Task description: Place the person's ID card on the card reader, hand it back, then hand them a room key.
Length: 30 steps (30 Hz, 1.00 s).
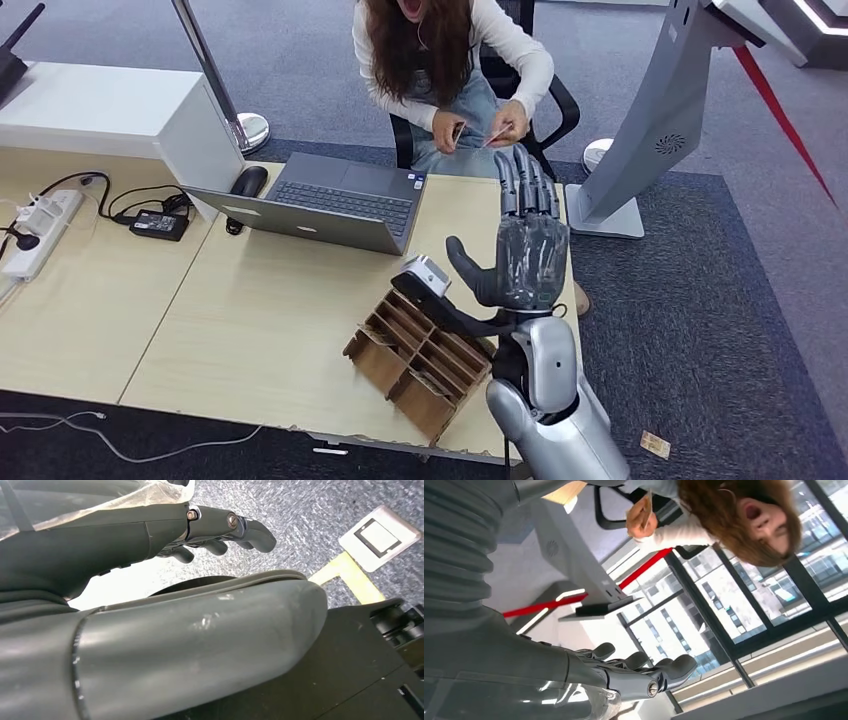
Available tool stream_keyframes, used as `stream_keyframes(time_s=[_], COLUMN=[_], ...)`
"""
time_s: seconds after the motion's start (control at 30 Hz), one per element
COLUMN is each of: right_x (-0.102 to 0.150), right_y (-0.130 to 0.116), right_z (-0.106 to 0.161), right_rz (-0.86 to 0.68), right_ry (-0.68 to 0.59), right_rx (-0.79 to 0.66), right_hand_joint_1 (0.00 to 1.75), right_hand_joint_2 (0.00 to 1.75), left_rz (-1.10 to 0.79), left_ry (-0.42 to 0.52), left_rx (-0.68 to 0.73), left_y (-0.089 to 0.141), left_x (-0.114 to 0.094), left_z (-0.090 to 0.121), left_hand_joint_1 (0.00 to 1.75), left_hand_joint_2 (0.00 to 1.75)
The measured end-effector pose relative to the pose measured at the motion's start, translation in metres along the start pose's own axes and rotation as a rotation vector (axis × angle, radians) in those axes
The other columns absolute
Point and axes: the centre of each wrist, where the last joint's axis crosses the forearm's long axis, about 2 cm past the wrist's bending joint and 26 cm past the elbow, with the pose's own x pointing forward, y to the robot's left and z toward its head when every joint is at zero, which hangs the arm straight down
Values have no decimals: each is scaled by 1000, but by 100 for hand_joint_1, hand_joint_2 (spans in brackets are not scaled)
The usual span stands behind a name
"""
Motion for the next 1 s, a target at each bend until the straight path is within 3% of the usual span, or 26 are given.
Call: stream_keyframes(time_s=[0.2,0.43,0.7,1.0], right_x=[-1,-36,-73,-88], right_y=[-22,-39,-48,-49], right_z=[40,95,138,153], right_rz=[-190,-423,-450,-427], right_ry=[44,206,349,421], right_rx=[-96,-136,-180,-200], right_hand_joint_1=[0,0,0,0], right_hand_joint_2=[175,175,175,175], left_rz=[-2,-19,-6,12], left_ry=[-18,-22,-7,2], left_rx=[-30,-57,-56,-36], left_y=[-1,-1,-2,-2], left_x=[0,1,2,2], left_z=[0,0,1,1], left_hand_joint_1=[0,0,0,0], left_hand_joint_2=[0,0,0,0])
